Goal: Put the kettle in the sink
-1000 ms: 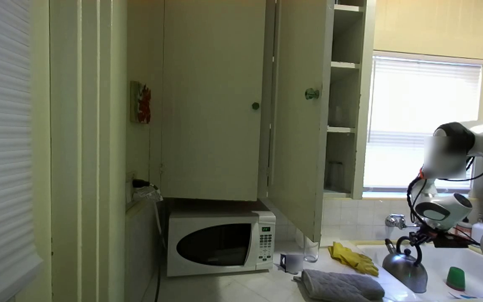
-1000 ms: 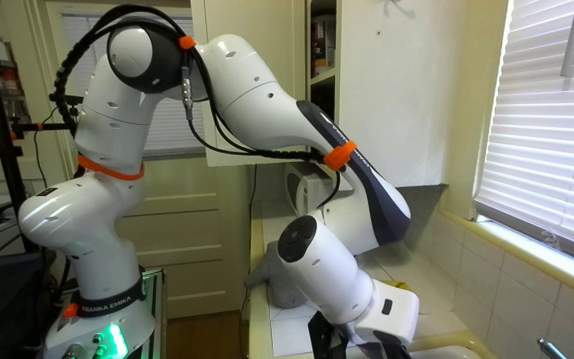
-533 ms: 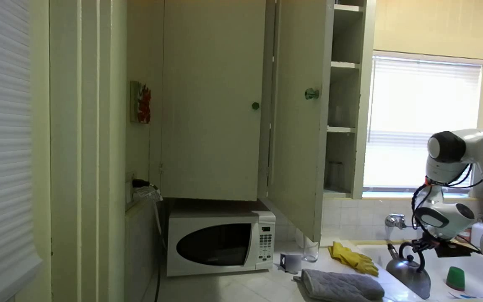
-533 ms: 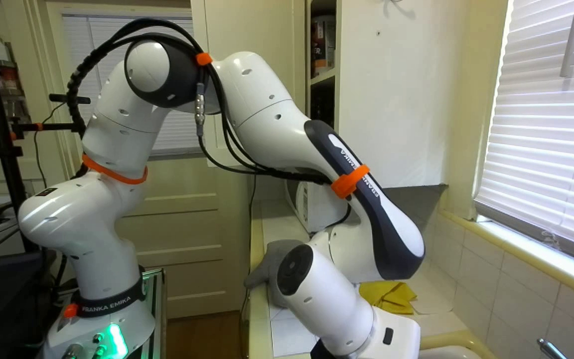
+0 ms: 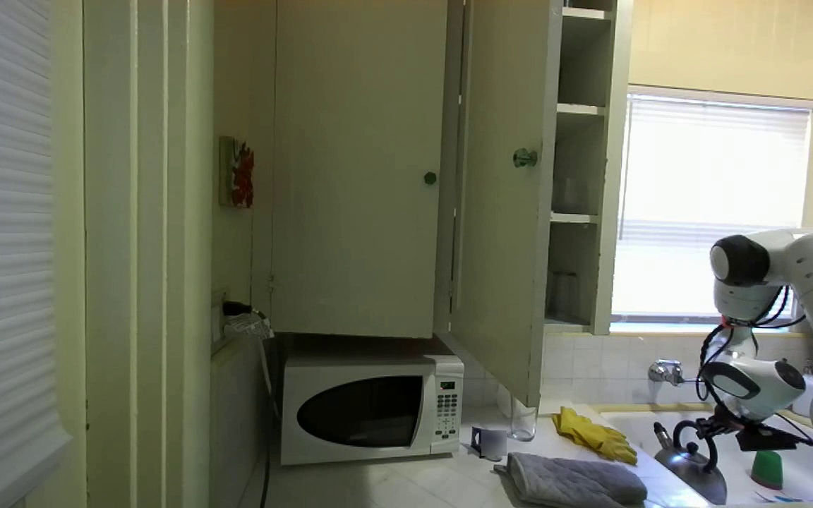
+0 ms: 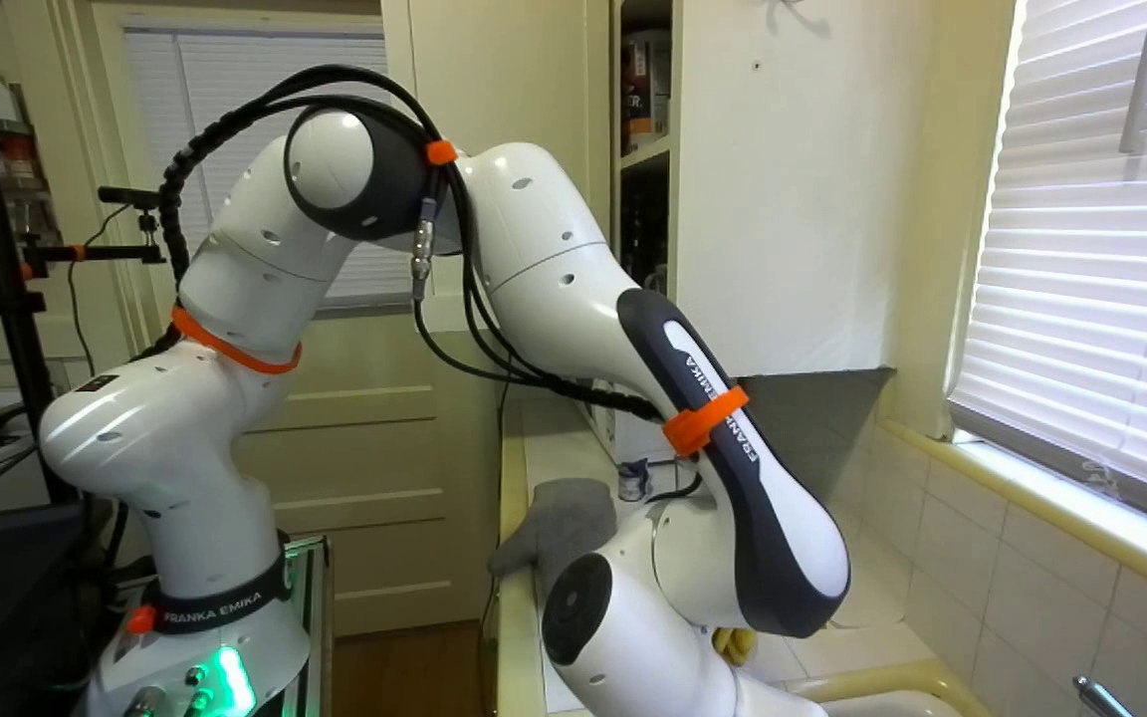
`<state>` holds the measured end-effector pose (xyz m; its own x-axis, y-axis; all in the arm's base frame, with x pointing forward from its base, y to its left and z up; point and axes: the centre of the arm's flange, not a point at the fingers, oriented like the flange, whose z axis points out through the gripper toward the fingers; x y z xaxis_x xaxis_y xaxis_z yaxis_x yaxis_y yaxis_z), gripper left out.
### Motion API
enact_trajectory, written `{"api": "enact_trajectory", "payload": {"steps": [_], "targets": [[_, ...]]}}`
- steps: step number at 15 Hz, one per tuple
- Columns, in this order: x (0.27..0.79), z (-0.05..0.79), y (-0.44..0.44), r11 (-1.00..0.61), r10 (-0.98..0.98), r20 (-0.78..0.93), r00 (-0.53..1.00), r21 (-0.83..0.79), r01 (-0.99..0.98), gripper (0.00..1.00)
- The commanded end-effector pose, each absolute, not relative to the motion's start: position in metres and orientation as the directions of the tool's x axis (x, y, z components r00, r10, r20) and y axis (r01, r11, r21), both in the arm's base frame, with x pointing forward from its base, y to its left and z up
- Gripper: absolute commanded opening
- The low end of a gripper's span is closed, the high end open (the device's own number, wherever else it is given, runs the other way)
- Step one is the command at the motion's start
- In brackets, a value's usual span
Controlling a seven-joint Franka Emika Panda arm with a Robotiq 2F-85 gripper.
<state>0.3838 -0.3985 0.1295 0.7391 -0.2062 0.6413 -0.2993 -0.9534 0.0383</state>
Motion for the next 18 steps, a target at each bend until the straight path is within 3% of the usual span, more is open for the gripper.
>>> {"api": "enact_trajectory", "payload": {"steps": [1,6,7,8,16,17,18], "targets": [[0.3842,0.1213,-0.4053,-0.954,-0.181,0.672,0.718,0.059,-0.295,0.05],[0.3828,0.1184,-0.4077,-0.952,-0.179,0.665,0.725,0.069,-0.298,0.05],[0.3825,0.1184,-0.4078,-0.952,-0.178,0.661,0.729,0.071,-0.296,0.25],[0.3822,0.1177,-0.4075,-0.953,-0.177,0.658,0.732,0.072,-0.295,0.07],[0.3860,0.1126,-0.4014,-0.956,-0.143,0.642,0.753,0.108,-0.274,0.05],[0.3869,0.1143,-0.4013,-0.954,-0.140,0.641,0.755,0.117,-0.276,0.47],[0.3878,0.1163,-0.4012,-0.952,-0.141,0.639,0.756,0.121,-0.280,0.48]]}}
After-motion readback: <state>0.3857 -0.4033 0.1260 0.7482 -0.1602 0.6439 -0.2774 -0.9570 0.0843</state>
